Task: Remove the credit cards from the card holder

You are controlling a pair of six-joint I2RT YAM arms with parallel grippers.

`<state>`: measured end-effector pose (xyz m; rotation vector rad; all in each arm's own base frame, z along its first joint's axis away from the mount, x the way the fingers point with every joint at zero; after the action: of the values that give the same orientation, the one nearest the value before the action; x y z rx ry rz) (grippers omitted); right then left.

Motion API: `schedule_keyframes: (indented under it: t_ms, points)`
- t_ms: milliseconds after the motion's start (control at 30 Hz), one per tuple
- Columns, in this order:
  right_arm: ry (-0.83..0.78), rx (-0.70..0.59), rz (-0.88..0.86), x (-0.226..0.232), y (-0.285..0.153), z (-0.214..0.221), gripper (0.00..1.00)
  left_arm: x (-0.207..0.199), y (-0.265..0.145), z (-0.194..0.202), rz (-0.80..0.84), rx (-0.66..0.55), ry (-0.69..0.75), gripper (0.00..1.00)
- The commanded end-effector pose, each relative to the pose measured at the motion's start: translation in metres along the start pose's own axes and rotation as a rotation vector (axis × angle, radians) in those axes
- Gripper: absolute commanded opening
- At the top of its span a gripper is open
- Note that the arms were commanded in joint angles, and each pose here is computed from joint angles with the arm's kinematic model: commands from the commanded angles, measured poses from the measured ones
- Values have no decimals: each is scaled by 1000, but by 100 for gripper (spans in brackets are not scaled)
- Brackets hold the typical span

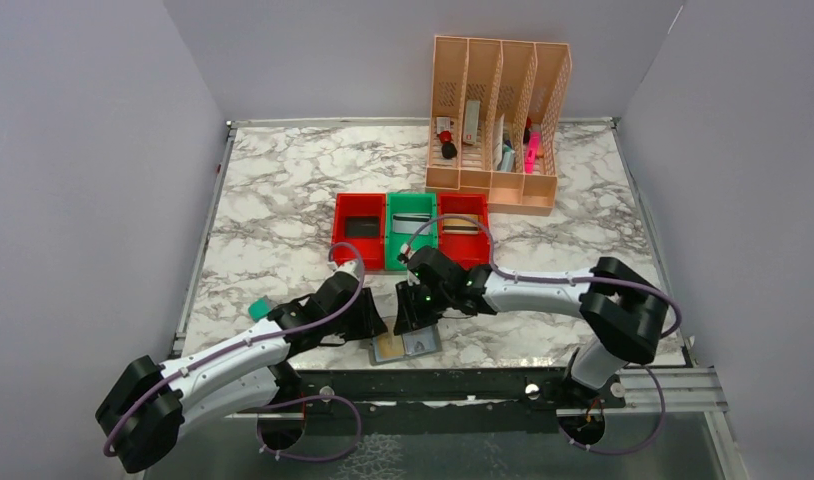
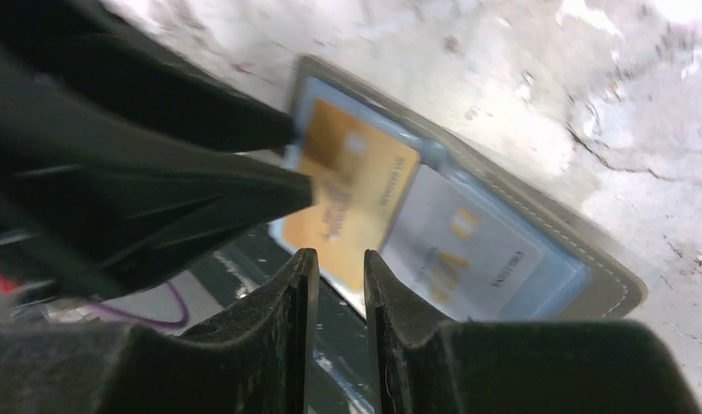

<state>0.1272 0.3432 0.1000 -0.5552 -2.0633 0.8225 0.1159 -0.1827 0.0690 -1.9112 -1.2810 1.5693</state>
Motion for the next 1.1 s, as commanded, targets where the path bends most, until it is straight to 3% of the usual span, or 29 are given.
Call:
schedule_keyframes:
  t_ms: [0, 133, 333, 400, 533, 733, 900, 1000, 1067]
  points:
    - [49, 63, 16, -14, 18, 19, 31, 2, -9, 1, -35, 9, 4, 46]
    - [84, 98, 74, -29, 26, 32, 30, 9, -15, 0, -49, -29, -22, 52]
    - [139, 121, 93, -38, 31, 46, 30, 4, -17, 5, 2, -1, -25, 52]
    - [149, 121, 105, -41, 32, 48, 30, 2, -18, 5, 13, 5, -25, 44]
    - [159, 112, 125, -43, 32, 48, 30, 6, -21, 0, -26, -46, -73, 16]
    - [156, 105, 139, -44, 32, 45, 30, 4, -39, -20, -24, -195, -132, 0]
    - [150, 100, 117, -40, 32, 42, 31, 2, -50, -28, 11, -268, -169, 1]
    - [147, 80, 111, -37, 29, 38, 31, -13, -56, -35, 82, -286, -131, 19]
    - [147, 65, 101, -35, 28, 35, 32, -25, -56, -36, 140, -273, -92, 26]
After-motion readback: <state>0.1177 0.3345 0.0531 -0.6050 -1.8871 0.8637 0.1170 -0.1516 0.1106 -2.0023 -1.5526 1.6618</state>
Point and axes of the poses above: each gripper's point midway between its finger pads, its own y axis out along the fingers, its own x axis along the line the jaws close on, z = x × y, the point moved 4 cm from there along -y, back along the fingers, and after that the axes turned 7 degrees about -y, right-handed, at the moved point
